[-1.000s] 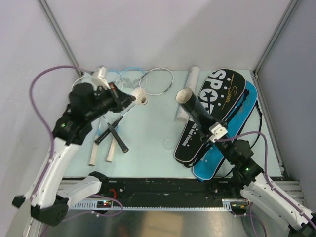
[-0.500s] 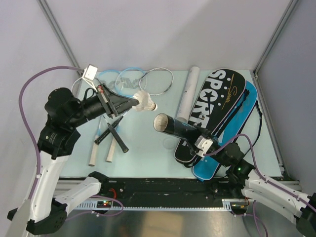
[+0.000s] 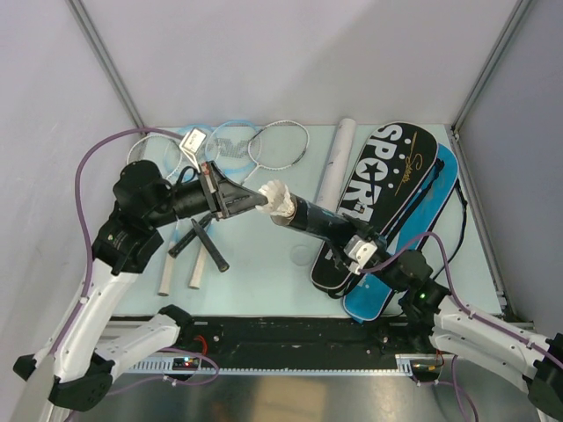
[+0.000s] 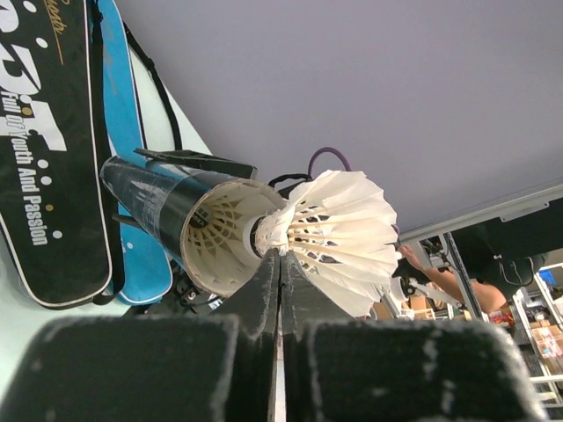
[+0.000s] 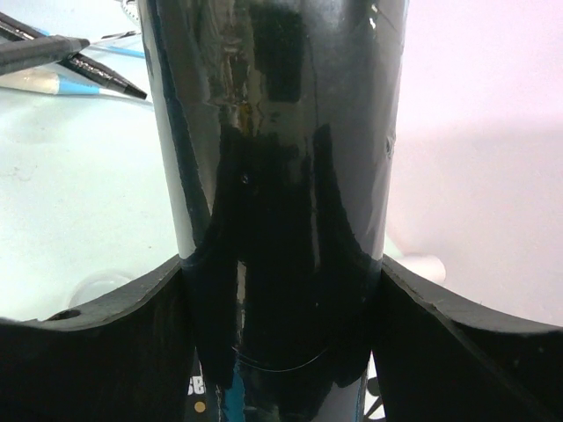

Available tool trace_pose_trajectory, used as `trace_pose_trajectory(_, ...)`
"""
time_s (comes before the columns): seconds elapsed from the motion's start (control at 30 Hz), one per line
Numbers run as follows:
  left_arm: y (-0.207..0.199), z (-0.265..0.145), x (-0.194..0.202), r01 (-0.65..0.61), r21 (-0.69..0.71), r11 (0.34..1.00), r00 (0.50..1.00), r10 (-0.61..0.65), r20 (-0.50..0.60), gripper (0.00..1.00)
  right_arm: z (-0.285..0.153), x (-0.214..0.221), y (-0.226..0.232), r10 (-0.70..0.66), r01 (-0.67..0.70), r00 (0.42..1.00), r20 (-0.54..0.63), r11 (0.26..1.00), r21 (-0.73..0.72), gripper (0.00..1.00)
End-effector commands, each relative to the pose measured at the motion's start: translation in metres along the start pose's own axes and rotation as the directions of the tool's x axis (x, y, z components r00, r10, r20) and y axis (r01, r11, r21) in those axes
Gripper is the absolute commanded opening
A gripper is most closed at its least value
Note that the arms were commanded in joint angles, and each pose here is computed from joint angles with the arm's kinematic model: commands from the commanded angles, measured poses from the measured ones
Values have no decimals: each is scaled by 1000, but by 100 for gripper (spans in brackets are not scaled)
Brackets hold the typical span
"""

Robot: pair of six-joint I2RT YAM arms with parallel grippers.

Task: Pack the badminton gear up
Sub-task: Place the shuttlecock at the shuttle tube.

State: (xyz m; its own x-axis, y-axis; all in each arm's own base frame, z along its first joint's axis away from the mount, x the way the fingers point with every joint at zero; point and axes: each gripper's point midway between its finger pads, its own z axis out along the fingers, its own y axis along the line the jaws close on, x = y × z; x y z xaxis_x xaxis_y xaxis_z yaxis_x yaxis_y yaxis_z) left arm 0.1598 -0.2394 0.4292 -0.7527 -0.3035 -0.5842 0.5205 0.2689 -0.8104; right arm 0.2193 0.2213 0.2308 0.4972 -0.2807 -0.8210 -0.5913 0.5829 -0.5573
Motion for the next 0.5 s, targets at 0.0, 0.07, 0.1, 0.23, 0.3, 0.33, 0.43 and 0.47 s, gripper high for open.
trace_pose_trajectory(0.0,-13,-5,0,-29,50,998,999,28,18,0,5,-49,-37,-23,5,990,140,992,122,37)
trace_pose_trajectory(0.07,-6,-3,2,-22,35,999,1000,22,15,0,4,-54,-40,-24,4,988,153,992,128,37)
trace_pose_trajectory(0.1,-2,-2,3,-18,27,999,1000,18,16,0,4,-56,-40,-27,6,987,158,992,129,37)
trace_pose_trajectory(0.23,11,2,3,-20,-8,1000,999,20,26,0,2,-61,-43,-36,13,985,169,991,134,36)
trace_pose_trajectory(0.3,18,5,4,-22,-23,999,999,23,23,0,3,-62,-43,-42,21,986,163,991,131,36)
trace_pose_trajectory(0.33,21,6,5,-25,-30,999,999,26,21,0,3,-62,-44,-48,27,986,160,991,131,36)
trace_pose_trajectory(0.43,34,12,7,-28,-61,998,999,29,14,0,5,-64,-45,-56,34,985,161,991,133,36)
trace_pose_trajectory(0.47,38,14,8,-33,-68,997,999,34,11,0,5,-65,-46,-58,36,985,162,990,135,36)
